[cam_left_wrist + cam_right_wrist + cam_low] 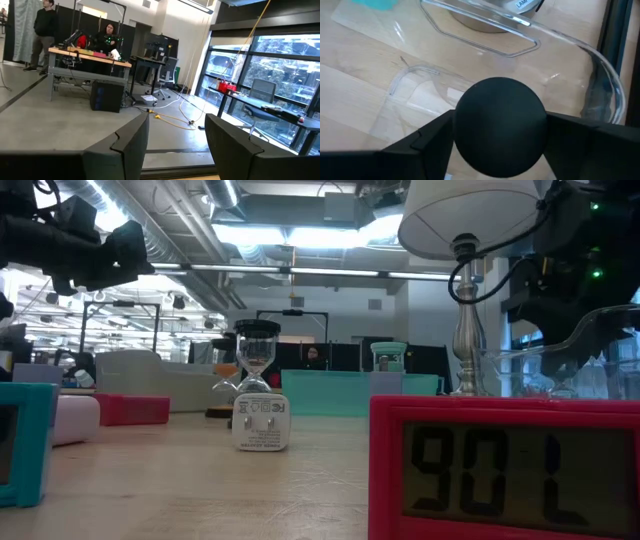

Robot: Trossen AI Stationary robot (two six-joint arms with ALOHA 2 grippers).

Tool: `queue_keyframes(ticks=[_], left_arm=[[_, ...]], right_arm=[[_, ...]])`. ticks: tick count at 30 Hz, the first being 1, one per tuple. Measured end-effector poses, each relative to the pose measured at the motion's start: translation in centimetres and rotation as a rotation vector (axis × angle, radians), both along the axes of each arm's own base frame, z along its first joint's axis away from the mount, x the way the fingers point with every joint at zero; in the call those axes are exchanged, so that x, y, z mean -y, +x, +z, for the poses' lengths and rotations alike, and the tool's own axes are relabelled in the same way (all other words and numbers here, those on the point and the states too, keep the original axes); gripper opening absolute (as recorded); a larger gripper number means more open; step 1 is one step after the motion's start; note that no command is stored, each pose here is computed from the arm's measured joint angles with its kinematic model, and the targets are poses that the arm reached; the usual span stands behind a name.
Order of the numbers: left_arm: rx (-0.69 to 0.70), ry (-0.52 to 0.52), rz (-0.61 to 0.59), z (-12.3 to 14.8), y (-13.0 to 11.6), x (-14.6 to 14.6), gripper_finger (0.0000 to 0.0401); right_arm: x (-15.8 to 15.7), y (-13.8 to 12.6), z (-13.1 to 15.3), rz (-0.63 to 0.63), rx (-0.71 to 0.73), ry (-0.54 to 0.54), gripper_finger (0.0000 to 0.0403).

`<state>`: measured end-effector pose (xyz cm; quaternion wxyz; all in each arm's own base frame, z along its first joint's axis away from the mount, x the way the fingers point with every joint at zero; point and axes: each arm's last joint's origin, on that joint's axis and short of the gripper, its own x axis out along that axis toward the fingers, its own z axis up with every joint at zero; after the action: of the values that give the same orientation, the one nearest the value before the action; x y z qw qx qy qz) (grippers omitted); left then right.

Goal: Pick & Place Office items
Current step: Put the right blue hourglass into the transparent bin, then put the light blue hourglass into the transparent bin

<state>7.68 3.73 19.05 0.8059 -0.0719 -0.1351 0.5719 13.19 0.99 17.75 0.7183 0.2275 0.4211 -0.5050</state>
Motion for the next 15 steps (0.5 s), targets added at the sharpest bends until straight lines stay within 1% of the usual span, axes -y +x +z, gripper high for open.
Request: queue_keyframes(ticks=[5, 10, 13, 15], left_arm=[[0.000, 0.000, 0.000, 0.0, 0.0, 0.0, 0.0191], [0.000, 0.000, 0.000, 0.0, 0.0, 0.0, 0.0189], [0.000, 0.000, 0.000, 0.0, 0.0, 0.0, 0.0191], [0.000, 0.000, 0.000, 0.0, 0.0, 0.0, 0.0191]], right_arm=[[-0.1, 0.6, 1.4, 0.048, 0.001, -0.002, 0.0295], [-0.2, 1.0, 4.8, 0.086, -0.022, -0.010, 0.0307], [-0.3, 1.6, 7.0, 0.123, 0.017, -0.015, 0.0308], [-0.4, 2.3, 8.2, 0.173, 0.076, -0.044, 0.0308]])
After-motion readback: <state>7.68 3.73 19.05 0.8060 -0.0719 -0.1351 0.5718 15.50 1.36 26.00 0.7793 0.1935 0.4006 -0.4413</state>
